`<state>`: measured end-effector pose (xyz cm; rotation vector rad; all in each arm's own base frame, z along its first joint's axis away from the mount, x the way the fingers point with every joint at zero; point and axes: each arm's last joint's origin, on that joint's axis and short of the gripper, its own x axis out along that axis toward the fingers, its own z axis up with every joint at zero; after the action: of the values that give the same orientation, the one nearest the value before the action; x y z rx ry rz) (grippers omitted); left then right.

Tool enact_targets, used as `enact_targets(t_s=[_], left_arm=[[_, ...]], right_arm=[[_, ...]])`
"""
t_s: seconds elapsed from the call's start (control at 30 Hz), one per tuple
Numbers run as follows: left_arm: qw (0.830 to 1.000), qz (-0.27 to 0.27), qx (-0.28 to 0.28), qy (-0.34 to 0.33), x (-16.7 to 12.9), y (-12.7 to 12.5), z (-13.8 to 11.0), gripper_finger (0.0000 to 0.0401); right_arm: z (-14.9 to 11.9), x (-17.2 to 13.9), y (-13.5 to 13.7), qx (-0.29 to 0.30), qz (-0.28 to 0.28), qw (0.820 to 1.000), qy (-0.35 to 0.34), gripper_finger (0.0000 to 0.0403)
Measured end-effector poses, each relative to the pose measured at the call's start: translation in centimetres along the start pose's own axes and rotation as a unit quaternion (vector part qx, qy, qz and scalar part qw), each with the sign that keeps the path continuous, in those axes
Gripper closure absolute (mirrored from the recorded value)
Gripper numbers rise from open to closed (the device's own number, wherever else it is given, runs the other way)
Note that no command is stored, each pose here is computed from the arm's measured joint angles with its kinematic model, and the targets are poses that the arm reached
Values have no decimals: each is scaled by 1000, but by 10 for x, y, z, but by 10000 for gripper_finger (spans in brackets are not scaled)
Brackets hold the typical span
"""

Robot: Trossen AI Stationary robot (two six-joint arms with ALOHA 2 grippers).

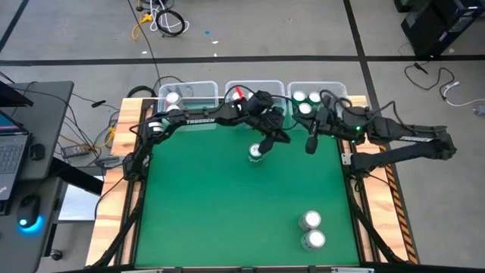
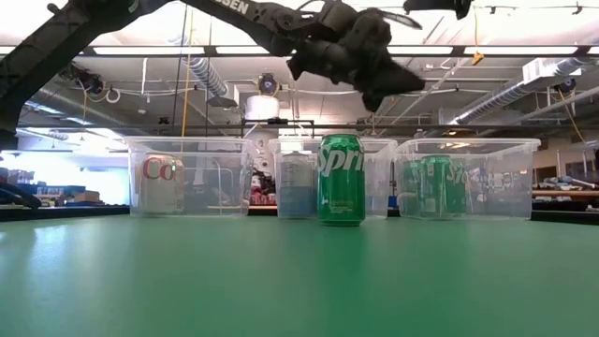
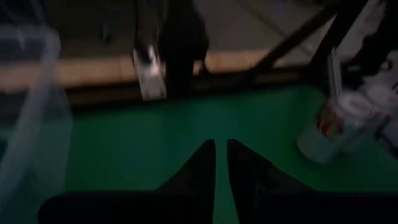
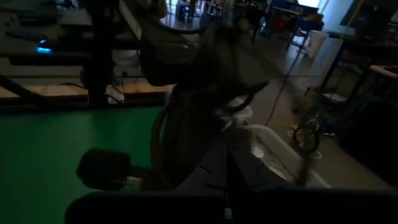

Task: Sort soda cans
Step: Put the green soda can into the right transparent bin

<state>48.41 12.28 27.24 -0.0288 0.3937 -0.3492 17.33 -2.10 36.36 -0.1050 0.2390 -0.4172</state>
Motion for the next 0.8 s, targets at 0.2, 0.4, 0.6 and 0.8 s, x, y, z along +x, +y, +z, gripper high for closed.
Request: enact_targets(t_s=[0.2, 0.4, 0.6, 0.8], left_arm=[[994, 5, 35, -104, 2, 2, 10, 357], [987, 49, -20, -151, 1, 6, 11, 357], [985, 57, -10, -165, -4, 9, 16, 360], [986, 6, 32, -165, -29, 2, 26, 395]], right_arm=[[-4, -8, 6, -2, 11, 999, -34, 403], [-1, -28, 1, -2, 11, 998, -56, 403], [-7, -31, 2, 5, 18, 999, -30, 403], [-30, -16, 11, -10, 20, 999, -23, 403]])
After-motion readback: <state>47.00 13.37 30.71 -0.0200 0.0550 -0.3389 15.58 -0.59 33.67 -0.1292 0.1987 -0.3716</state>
